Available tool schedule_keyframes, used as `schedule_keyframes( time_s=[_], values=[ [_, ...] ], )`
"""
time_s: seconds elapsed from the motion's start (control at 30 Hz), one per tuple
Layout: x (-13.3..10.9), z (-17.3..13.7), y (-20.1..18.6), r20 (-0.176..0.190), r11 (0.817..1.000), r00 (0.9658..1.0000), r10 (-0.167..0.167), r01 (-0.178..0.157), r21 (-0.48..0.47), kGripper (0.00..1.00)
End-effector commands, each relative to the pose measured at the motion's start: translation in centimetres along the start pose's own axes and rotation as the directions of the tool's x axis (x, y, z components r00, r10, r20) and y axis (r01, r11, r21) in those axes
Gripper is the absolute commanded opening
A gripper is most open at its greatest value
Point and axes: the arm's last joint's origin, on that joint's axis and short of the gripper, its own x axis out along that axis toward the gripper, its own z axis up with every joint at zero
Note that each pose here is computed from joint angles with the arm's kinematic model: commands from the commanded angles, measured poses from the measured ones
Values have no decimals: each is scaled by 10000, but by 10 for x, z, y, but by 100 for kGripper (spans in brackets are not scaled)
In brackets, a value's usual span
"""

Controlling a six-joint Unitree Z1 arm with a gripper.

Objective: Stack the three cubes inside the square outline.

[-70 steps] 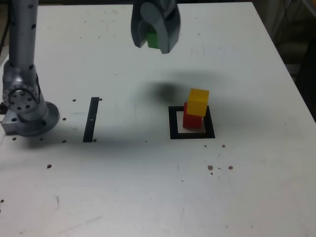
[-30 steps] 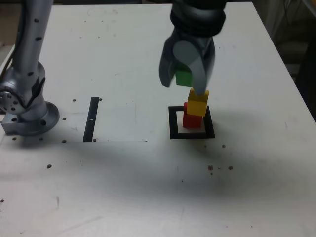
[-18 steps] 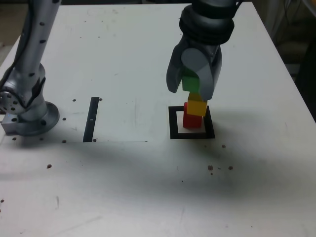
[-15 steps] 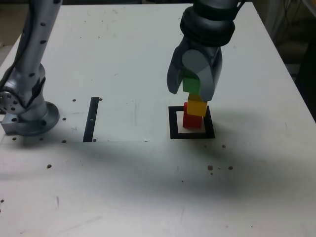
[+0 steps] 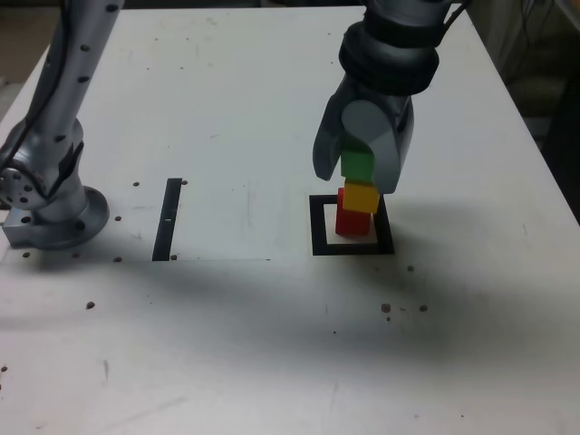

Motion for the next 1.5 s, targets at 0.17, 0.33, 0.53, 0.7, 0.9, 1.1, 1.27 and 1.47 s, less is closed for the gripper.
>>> schedule_keyframes(
  time_s=[0.17, 0.33, 0.53, 0.7, 0.9, 1.1, 1.27, 1.47],
  values=[
    [3, 3, -1, -24, 9999, 9999, -114, 114, 112, 92],
    [5, 3, -1, -45, 9998, 9999, -140, 141, 115, 99],
    [6, 3, -1, -87, 9998, 9998, -158, 159, 116, 99],
    [-4, -7, -1, 263, 9999, 9996, 94, -96, 86, 99],
    [-20, -28, -4, 653, 9992, 9970, 409, -407, -47, 99],
    [-35, -54, -9, 983, 9976, 9929, 675, -657, -219, 99],
    [-42, -77, -13, 1148, 9967, 9904, 773, -737, -354, 99],
    [-43, -107, -19, 1129, 9949, 9899, 854, -787, -626, 100]
  ],
)
